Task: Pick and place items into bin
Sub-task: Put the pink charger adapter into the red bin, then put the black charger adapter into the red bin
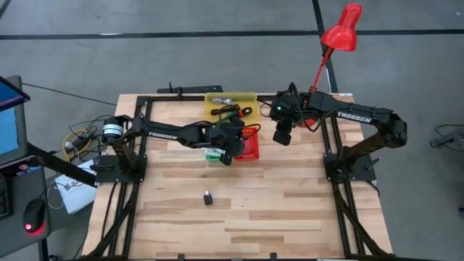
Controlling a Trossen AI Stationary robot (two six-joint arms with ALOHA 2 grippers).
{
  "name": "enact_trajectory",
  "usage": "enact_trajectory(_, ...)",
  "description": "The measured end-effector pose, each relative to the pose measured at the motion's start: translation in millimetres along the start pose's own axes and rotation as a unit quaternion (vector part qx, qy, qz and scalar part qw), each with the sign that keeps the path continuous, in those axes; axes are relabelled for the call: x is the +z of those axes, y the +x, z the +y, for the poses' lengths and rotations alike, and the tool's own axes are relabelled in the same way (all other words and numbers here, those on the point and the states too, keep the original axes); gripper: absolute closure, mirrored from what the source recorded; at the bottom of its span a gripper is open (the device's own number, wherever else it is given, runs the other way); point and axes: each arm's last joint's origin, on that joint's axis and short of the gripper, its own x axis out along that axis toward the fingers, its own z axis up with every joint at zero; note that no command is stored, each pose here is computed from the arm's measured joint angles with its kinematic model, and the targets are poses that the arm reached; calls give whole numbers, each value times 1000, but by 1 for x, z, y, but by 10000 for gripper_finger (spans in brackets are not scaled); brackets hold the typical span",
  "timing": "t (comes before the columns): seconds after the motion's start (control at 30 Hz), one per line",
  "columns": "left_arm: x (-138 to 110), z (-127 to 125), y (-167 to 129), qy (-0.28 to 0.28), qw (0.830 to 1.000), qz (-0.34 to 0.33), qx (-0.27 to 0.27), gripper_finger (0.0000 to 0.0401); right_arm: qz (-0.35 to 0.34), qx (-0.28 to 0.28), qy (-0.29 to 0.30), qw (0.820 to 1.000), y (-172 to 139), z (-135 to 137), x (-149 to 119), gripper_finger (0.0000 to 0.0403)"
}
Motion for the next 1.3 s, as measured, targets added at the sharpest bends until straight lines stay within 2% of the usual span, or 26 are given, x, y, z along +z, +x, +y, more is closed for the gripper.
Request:
enact_trajectory(0.2, 0, 2, 0, 4, 1000, 4, 15, 220, 0, 0, 0, 1000, 0, 0, 0, 298)
enact_trajectory(0.43, 1, 1, 0, 6, 1000, 11, 22, 215, -6, 0, 1, 1000, 0, 0, 1, 298)
enact_trajectory(0.53, 3, -5, -2, 14, 998, 51, 46, 216, -8, 1, 1, 1000, 0, 0, 2, 298)
enact_trajectory(0.67, 6, -20, -10, 33, 987, 135, 77, 220, -8, 1, 5, 1000, 0, 0, 2, 298)
enact_trajectory(0.77, 5, -41, -16, 30, 981, 187, 39, 222, -8, 2, 15, 1000, 0, 0, 2, 298)
enact_trajectory(1.0, 8, -94, -39, -33, 962, 246, -118, 223, -8, 3, 15, 1000, 0, 0, 2, 298)
enact_trajectory(1.1, 15, -112, -48, -54, 955, 254, -145, 223, -8, 4, 15, 1000, 0, 0, 2, 298)
enact_trajectory(1.2, 22, -127, -56, -38, 953, 253, -160, 223, -8, 4, 15, 1000, 0, 0, 2, 298)
enact_trajectory(1.3, 28, -143, -64, 5, 950, 246, -191, 223, -8, 4, 15, 1000, 0, 0, 2, 298)
